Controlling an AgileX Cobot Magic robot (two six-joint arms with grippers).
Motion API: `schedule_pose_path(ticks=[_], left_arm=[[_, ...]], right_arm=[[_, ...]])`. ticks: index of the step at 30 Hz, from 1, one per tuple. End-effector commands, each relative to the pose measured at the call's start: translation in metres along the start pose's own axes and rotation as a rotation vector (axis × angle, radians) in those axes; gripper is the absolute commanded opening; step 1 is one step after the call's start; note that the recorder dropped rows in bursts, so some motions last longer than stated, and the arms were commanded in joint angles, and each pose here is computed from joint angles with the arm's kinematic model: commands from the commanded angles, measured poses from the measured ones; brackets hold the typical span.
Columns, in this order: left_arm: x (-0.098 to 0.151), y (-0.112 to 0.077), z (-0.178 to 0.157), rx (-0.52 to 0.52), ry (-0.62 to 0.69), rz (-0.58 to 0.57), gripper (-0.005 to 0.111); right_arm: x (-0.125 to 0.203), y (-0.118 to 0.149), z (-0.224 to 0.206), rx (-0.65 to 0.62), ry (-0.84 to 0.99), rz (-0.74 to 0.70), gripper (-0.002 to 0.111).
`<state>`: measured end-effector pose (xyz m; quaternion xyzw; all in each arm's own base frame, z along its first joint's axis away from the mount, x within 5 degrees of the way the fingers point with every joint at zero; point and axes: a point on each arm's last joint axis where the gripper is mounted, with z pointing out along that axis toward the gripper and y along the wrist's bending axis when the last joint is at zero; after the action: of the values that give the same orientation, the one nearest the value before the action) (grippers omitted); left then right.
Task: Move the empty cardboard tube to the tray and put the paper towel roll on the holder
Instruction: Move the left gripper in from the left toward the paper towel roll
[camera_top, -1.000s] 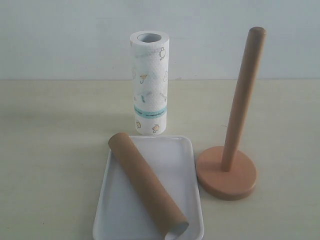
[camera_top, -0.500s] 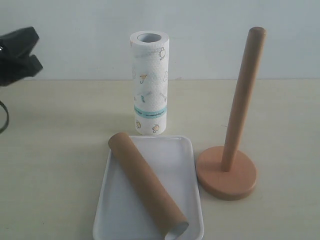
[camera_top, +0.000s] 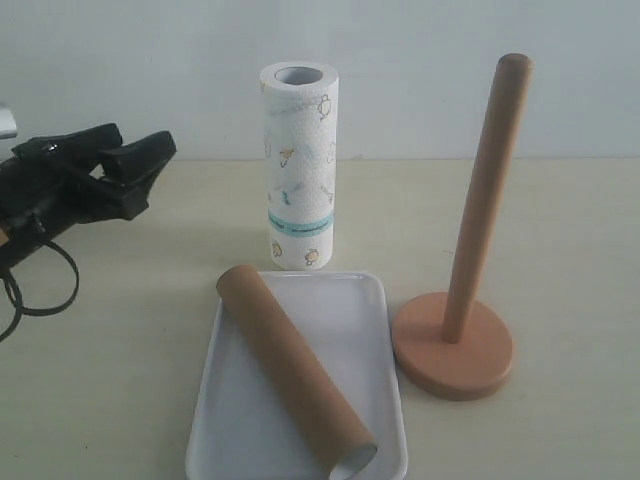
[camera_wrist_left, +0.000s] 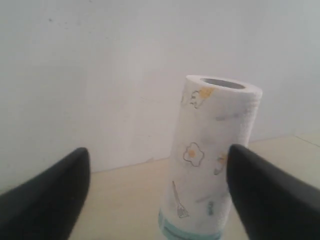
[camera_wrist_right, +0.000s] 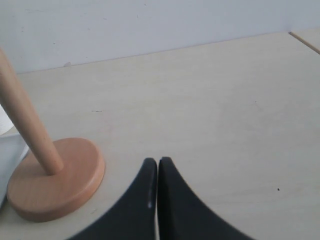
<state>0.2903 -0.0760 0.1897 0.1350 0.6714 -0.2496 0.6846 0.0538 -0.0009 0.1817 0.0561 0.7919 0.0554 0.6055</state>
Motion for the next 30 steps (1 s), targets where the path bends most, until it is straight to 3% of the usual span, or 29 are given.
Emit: schedule_pose_path(ticks=[1,4,23,30], left_arm=[[0.007,-0.008,0.012,0.159,0.081,0.103,0.085],[0.010,-0.012,0.020,0.220,0.090,0.135,0.087],[0.015,-0.010,0.031,0.212,0.071,0.193,0.088],[0.031,-0.018,0.047,0.248,0.094,0.171,0.088]], right_arm=[[-0.001,0.000,0.000,0.004,-0.016,0.002,0.000],[-0.001,0.000,0.000,0.004,-0.016,0.002,0.000],[-0.001,0.000,0.000,0.004,-0.016,0.002,0.000],[-0.001,0.000,0.000,0.004,-0.016,0.002,0.000]])
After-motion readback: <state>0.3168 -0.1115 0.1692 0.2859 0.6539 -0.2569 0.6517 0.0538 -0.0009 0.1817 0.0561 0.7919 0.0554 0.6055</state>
